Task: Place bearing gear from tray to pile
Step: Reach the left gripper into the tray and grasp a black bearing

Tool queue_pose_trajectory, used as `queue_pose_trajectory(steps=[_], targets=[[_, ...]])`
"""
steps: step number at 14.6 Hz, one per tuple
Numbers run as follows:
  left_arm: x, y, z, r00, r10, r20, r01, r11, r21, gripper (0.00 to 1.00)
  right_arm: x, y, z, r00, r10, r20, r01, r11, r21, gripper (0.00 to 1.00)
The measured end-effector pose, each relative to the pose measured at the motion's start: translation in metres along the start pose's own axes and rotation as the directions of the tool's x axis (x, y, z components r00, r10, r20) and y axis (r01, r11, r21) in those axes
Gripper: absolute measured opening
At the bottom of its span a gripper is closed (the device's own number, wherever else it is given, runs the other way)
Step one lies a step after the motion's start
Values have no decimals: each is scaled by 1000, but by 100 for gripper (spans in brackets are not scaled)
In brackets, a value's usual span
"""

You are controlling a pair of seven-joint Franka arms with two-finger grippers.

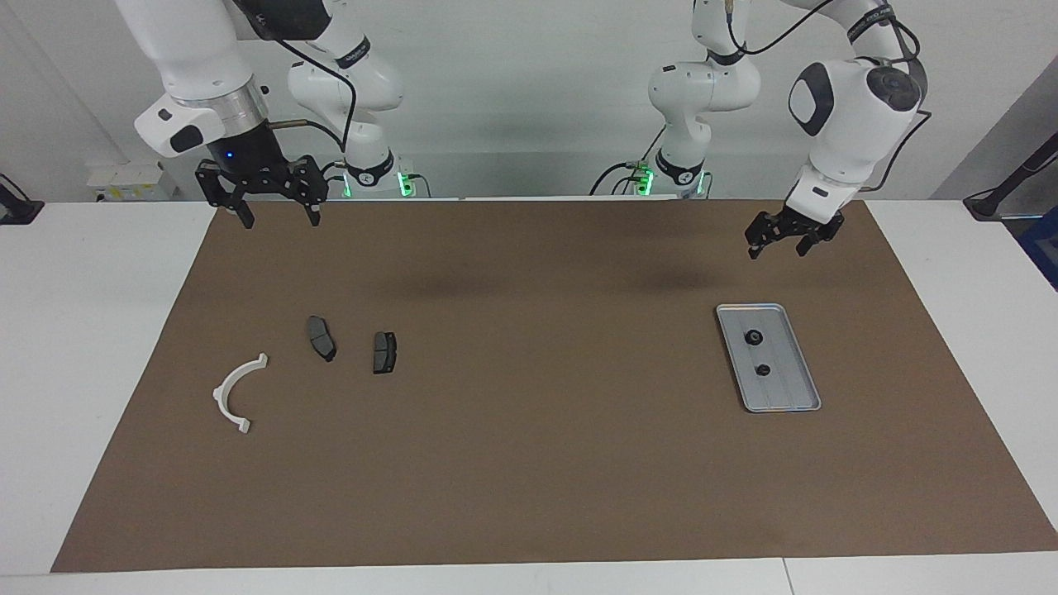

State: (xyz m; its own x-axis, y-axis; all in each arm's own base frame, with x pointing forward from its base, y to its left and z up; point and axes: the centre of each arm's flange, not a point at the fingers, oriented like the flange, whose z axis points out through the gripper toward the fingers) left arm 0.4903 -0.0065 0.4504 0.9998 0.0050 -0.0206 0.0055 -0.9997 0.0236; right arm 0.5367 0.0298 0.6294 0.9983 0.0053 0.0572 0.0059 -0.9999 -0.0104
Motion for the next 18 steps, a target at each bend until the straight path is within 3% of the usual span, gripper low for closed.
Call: queue_pose_trajectory(steps=[7, 13, 18], targets=[[24, -3, 79, 999, 10, -36, -10, 1000, 6, 100, 0, 2, 0, 1000, 3, -2, -3, 1000, 0, 100], [26, -3, 102, 1000, 12, -22, -11, 1000, 7, 100, 0, 1, 0, 1000, 1, -2, -1, 1000, 0, 100], [36, -4, 130, 998, 15, -58, -15, 1000, 11, 100, 0, 0, 0, 1000, -1, -2, 1, 1000, 0, 100]])
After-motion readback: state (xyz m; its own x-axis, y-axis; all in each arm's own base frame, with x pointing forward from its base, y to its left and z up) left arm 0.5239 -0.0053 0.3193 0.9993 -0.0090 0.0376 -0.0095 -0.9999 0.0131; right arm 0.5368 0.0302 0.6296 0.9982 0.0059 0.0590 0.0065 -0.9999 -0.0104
